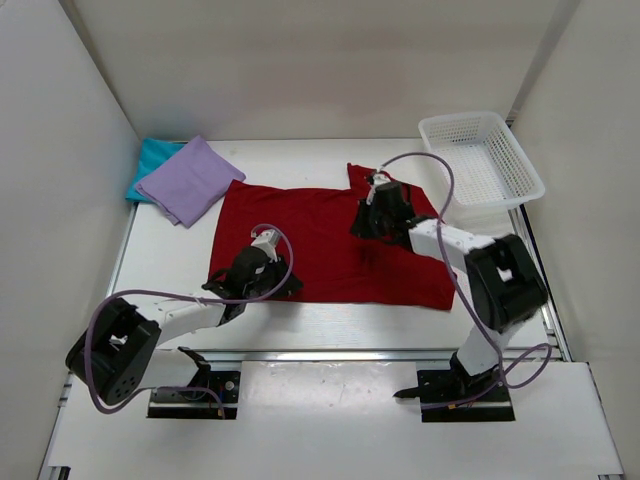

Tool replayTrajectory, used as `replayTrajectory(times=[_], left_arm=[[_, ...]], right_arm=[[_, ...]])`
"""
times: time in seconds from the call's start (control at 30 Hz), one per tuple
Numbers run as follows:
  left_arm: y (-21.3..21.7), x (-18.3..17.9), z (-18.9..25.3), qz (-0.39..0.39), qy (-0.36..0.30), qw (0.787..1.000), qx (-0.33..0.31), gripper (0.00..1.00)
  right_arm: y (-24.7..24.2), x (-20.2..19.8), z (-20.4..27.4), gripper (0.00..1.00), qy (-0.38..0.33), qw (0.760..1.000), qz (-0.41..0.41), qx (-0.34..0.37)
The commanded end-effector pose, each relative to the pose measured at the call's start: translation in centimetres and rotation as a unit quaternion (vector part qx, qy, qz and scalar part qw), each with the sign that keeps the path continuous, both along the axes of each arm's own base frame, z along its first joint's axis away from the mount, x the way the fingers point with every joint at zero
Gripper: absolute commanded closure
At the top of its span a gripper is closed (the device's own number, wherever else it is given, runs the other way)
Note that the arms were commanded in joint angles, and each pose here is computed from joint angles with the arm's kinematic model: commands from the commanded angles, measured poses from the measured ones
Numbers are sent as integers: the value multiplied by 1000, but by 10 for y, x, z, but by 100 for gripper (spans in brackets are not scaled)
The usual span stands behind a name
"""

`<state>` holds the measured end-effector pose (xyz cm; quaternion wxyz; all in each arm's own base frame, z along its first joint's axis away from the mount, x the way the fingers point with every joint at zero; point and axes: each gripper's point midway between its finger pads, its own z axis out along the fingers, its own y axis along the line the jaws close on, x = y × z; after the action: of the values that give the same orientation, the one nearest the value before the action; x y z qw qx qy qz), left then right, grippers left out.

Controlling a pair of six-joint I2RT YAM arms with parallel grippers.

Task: Fold and stack the t-shirts
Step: Fold the flattened tshirt in 1/3 of the way, then grap the side of the flattened tshirt furthest away from the robot with both arms

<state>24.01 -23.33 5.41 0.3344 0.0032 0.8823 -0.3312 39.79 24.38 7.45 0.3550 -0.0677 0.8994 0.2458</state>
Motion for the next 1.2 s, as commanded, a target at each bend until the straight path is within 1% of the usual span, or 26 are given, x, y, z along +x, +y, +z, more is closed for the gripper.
replayTrajectory(times=[0.0, 0.03, 0.07, 0.13, 0.2, 0.27, 0.3, 0.37, 0.43, 0.47, 0.53, 0.57, 0.63, 0.67, 0.8, 0.83, 0.87, 0.9, 0.97, 1.0, 1.07, 1.13, 1.17], left_arm=[[-12, 6, 14, -17, -20, 1000, -7, 72], [-14, 4, 9, -21, -14, 1000, -3, 71], [-14, 5, 5, -21, -10, 1000, 1, 72], [-16, 11, 2, -19, -11, 1000, 10, 72], [-18, 14, -2, -23, -1, 1000, 14, 72], [-11, 17, -10, -12, 14, 1000, 18, 73], [-4, 16, -19, -4, 26, 999, 21, 73], [3, 8, -29, -3, 45, 999, 18, 73], [12, -6, -39, -6, 57, 998, 33, 72], [16, -10, -43, -3, 62, 997, 43, 73], [24, -25, -47, -6, 75, 997, 35, 73], [26, -32, -49, -9, 84, 996, 34, 73], [30, -47, -48, -9, 78, 996, 36, 72], [30, -54, -49, -9, 85, 996, 32, 72], [29, -79, -44, -9, 88, 996, -2, 71], [30, -82, -43, -11, 82, 997, -6, 69], [28, -80, -36, -6, 78, 997, -15, 67], [28, -75, -27, -2, 68, 997, -21, 65], [27, -58, -7, 3, 43, 999, -27, 63], [27, -43, 10, 11, 20, 999, -30, 62], [29, -25, 26, 16, -8, 999, -28, 60], [26, -4, 42, 15, -26, 999, -33, 59], [24, 4, 47, 15, -35, 999, -33, 59]], right_arm=[[-28, -21, 30, 91, -46, 999, -27, 1], [-35, -35, 31, 90, -49, 998, -35, 10], [-38, -40, 44, 90, -70, 996, -40, 25], [-54, -72, 13, 95, -36, 998, -50, 12], [-68, -90, -8, 100, -9, 998, -63, -5], [-81, -112, -33, 100, 25, 997, -67, -16], [-89, -116, -40, 99, 33, 996, -78, -30], [-100, -136, -59, 100, 63, 993, -86, -44], [-101, -147, -63, 100, 73, 993, -90, -36], [-104, -161, -73, 100, 89, 991, -88, -45], [-102, -172, -72, 100, 90, 991, -85, -42], [-104, -186, -83, 100, 112, 989, -86, -47], [-104, -201, -80, 100, 120, 989, -82, -42], [-103, -213, -86, 100, 132, 987, -80, -46], [-100, -227, -73, 100, 125, 988, -84, -23], [-94, -225, -63, 100, 116, 991, -73, -5], [-94, -218, -52, 95, 100, 992, -75, 11], [-93, -205, -36, 88, 80, 993, -78, 29], [-93, -176, 0, 79, 36, 994, -81, 59], [-98, -162, 8, 78, 24, 994, -83, 67], [-107, -127, 30, 80, -9, 994, -89, 65], [-114, -93, 23, 100, 3, 994, -102, 47], [-113, -71, 24, 100, 2, 995, -96, 36]])
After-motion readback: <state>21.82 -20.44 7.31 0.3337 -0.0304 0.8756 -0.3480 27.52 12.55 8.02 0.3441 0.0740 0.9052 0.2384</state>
